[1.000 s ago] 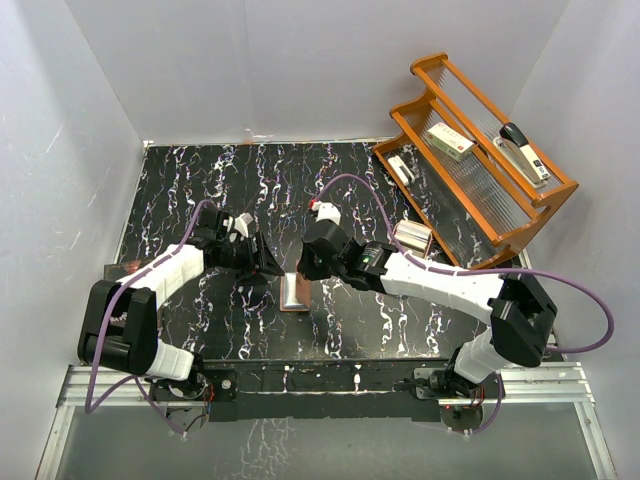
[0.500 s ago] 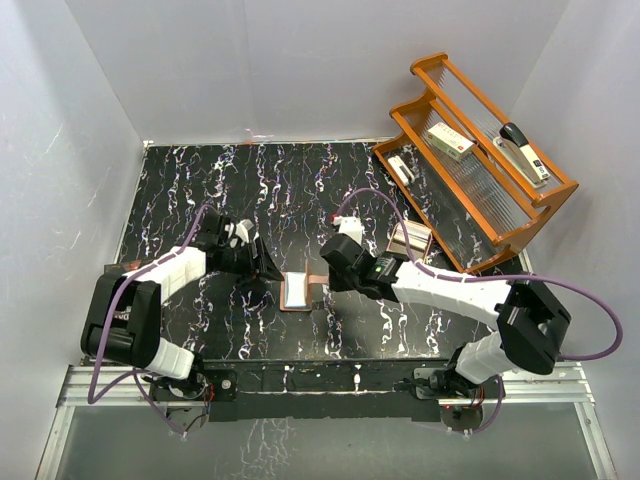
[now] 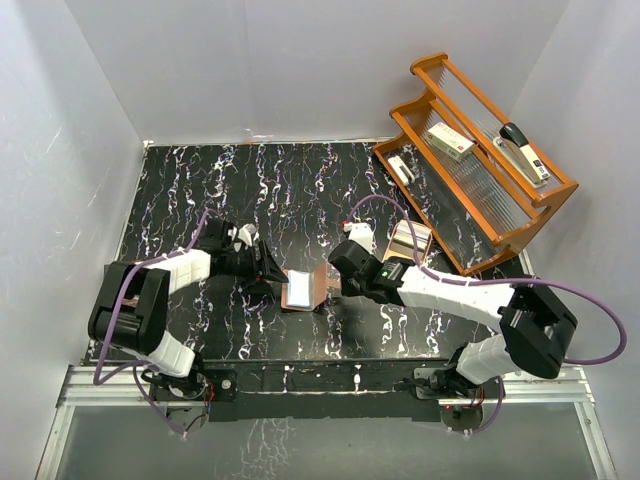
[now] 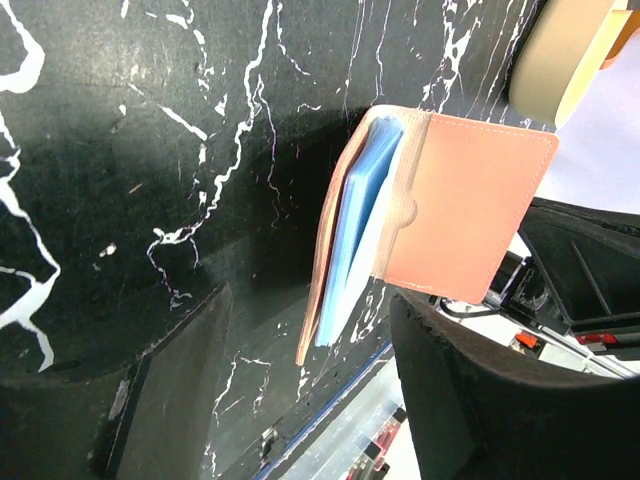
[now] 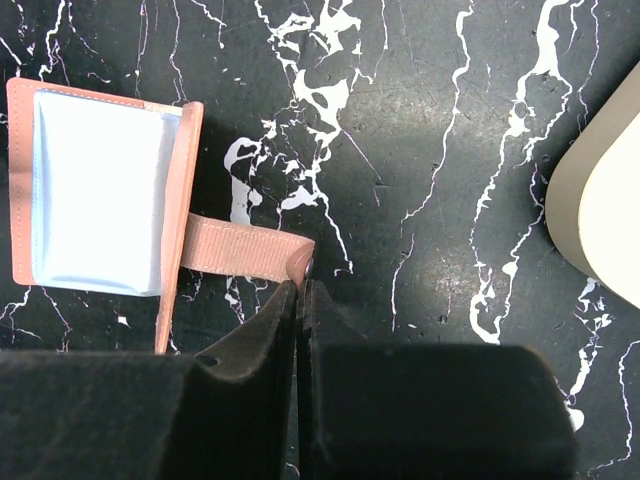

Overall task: Put the credit cards into the card holder
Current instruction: Open the card holder at the center of the board.

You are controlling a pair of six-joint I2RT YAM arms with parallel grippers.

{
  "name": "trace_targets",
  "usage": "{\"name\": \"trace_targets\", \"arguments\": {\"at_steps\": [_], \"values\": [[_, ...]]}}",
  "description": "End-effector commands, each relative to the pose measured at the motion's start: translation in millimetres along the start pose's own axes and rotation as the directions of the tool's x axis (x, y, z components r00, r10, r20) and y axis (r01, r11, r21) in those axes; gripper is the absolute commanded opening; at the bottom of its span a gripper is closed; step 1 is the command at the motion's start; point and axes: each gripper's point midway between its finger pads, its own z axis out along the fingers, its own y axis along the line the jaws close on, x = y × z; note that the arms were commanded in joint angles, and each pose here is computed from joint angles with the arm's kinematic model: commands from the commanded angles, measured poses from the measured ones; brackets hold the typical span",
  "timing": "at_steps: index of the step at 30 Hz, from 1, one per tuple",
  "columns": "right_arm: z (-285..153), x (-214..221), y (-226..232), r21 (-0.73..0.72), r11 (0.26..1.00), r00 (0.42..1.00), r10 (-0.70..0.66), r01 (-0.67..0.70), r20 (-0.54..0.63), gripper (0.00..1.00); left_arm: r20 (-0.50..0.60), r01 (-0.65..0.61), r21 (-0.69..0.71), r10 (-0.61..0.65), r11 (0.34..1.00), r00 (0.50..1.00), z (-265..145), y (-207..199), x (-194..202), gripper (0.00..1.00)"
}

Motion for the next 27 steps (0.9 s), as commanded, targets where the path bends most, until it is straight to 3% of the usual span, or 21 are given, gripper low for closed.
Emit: {"name": "trace_targets", "arguments": {"at_steps": [1,8,15,21,27], "values": [[-4,-16,2,-0.019,0.999,0.997,0.028,-0.026,0.067,0.00,-0.029,0.006,0.056,-0.004,0.998,1.000,6,-5,4,0.62],[-3,-15,-1,-0.017,0.999,0.997,0.031,-0.030,0.077,0.00,-0.025,0.002,0.105,0.000,0.994,1.000,12,-10,5,0.56],[0,-9,-4,-0.005,1.000,0.998,0.028,-0.027,0.064,0.00,-0.028,0.014,0.164,-0.010,0.986,1.000,14,-18,5,0.36],[-1,-7,-4,-0.010,1.000,0.998,0.028,-0.028,0.058,0.00,-0.024,0.018,0.206,-0.014,0.978,1.000,12,-27,5,0.25],[-5,-11,3,-0.036,0.999,0.998,0.038,-0.036,0.052,0.01,-0.022,0.032,0.228,-0.028,0.973,0.999,11,-32,7,0.04]]}}
